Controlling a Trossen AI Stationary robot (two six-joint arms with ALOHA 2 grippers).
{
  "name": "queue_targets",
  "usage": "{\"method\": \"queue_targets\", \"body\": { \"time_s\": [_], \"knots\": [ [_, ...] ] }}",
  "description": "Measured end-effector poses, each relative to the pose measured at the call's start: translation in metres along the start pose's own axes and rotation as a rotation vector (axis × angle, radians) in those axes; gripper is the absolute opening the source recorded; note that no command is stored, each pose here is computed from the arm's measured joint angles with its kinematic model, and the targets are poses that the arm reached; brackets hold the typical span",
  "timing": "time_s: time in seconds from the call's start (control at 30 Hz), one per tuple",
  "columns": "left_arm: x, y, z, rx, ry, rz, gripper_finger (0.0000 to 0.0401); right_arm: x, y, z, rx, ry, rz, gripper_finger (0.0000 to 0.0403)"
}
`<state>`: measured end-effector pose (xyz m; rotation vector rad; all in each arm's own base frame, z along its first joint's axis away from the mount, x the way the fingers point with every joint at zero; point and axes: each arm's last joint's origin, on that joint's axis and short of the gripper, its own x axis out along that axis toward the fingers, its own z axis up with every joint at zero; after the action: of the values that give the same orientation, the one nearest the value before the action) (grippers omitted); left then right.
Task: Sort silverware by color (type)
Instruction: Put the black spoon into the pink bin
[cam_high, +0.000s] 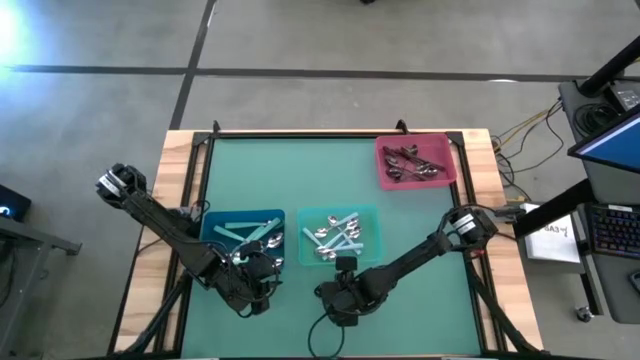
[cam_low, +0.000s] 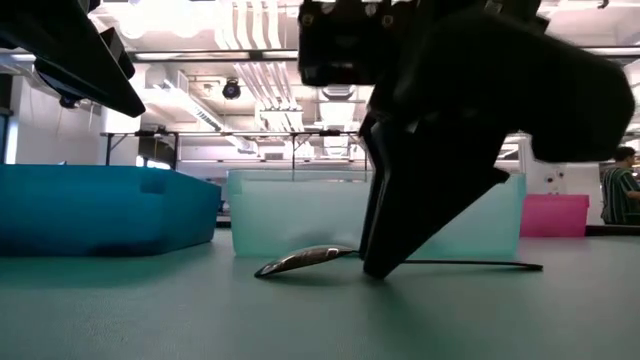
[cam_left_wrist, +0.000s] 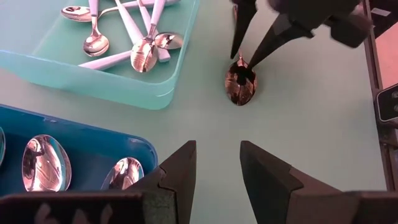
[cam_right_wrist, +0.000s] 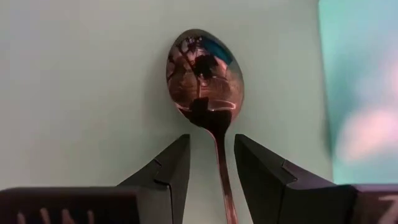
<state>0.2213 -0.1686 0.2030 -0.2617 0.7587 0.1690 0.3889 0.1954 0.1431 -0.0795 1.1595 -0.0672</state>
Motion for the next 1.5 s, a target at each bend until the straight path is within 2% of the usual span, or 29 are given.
{"method": "queue_targets", "body": {
  "time_s": [0.23, 0.5, 0.8, 0.93, 1.2, 1.33, 1.5],
  "knots": [
    [0.0, 0.0, 0.0, 0.003, 0.003, 0.003, 0.0109, 0.009, 0.0, -0.001, -0.026, 0.013, -0.006, 0.0109],
    [0.0, 0.0, 0.0, 0.003, 0.004, 0.004, 0.0109, 0.011, 0.001, -0.002, -0.029, 0.027, 0.026, 0.0017],
    [0.0, 0.0, 0.0, 0.003, 0.003, 0.004, 0.0109, -0.003, -0.002, 0.0, -0.024, 0.015, 0.04, 0.001],
    [0.0, 0.0, 0.0, 0.003, 0.003, 0.003, 0.0109, -0.031, -0.01, 0.003, -0.021, 0.003, 0.031, 0.0009],
    [0.0, 0.0, 0.0, -0.005, -0.002, -0.002, 0.0109, -0.097, -0.043, -0.002, -0.033, 0.026, -0.096, 0.0009],
    [0.0, 0.0, 0.001, -0.001, -0.007, 0.003, 0.0109, -0.13, -0.073, -0.011, -0.03, 0.055, -0.204, 0.0009],
    [0.001, 0.001, 0.002, -0.005, -0.014, 0.004, 0.0109, -0.163, -0.128, -0.033, 0.009, 0.072, -0.294, 0.0009]
  ]
}}
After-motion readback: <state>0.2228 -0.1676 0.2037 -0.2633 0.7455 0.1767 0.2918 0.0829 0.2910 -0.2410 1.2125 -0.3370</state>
